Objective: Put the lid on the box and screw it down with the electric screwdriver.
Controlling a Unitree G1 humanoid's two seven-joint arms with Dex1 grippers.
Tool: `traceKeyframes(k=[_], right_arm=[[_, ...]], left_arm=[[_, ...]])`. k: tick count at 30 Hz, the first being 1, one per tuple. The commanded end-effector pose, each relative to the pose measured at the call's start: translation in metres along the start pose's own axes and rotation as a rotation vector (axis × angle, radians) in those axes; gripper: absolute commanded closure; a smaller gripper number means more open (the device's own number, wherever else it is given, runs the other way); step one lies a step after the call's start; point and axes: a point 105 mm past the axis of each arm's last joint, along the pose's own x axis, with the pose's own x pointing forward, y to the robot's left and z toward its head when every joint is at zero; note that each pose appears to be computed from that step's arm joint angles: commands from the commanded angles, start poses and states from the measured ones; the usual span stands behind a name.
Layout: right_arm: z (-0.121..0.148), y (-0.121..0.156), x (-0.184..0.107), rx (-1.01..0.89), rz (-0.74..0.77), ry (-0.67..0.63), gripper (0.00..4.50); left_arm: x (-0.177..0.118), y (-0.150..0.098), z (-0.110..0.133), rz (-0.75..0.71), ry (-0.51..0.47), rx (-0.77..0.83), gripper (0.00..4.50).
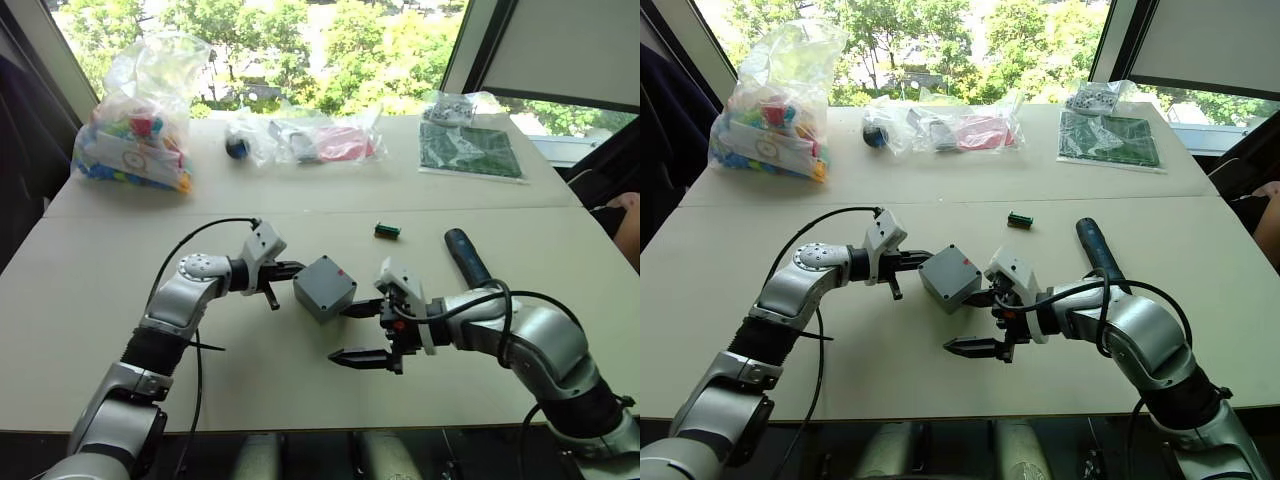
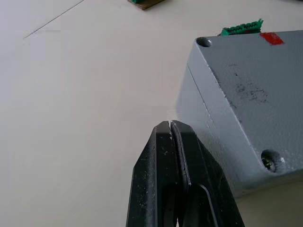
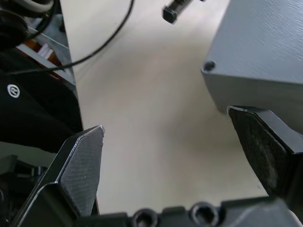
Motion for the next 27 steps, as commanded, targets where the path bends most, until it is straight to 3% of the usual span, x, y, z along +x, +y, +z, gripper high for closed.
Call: traceKeyframes(k=[1, 6, 11, 17, 27], right_arm=[[0.019, -0.024, -0.021, -0.115, -0.123, -0.03, 0.03], [0.023, -0.05, -0.019, -0.183, -0.198, -0.027, 0.03], [0.019, -0.049, -0.002, -0.208, -0.142, -0.014, 0.03], [0.011, -0.029, 0.011, -0.192, -0.02, -0.003, 0.03], [0.01, -0.018, 0.013, -0.149, -0.01, -0.027, 0.03]], left_arm=[[-0.023, -0.004, 0.004, -0.011, 0.01, 0.022, 4.5], [-0.035, -0.028, -0.005, -0.082, 0.058, -0.003, 4.5], [-0.029, -0.039, -0.003, -0.081, 0.04, -0.018, 4.5], [-0.015, -0.032, 0.006, -0.033, -0.008, -0.007, 4.5], [-0.009, -0.021, 0.011, -0.004, -0.036, 0.014, 4.5]])
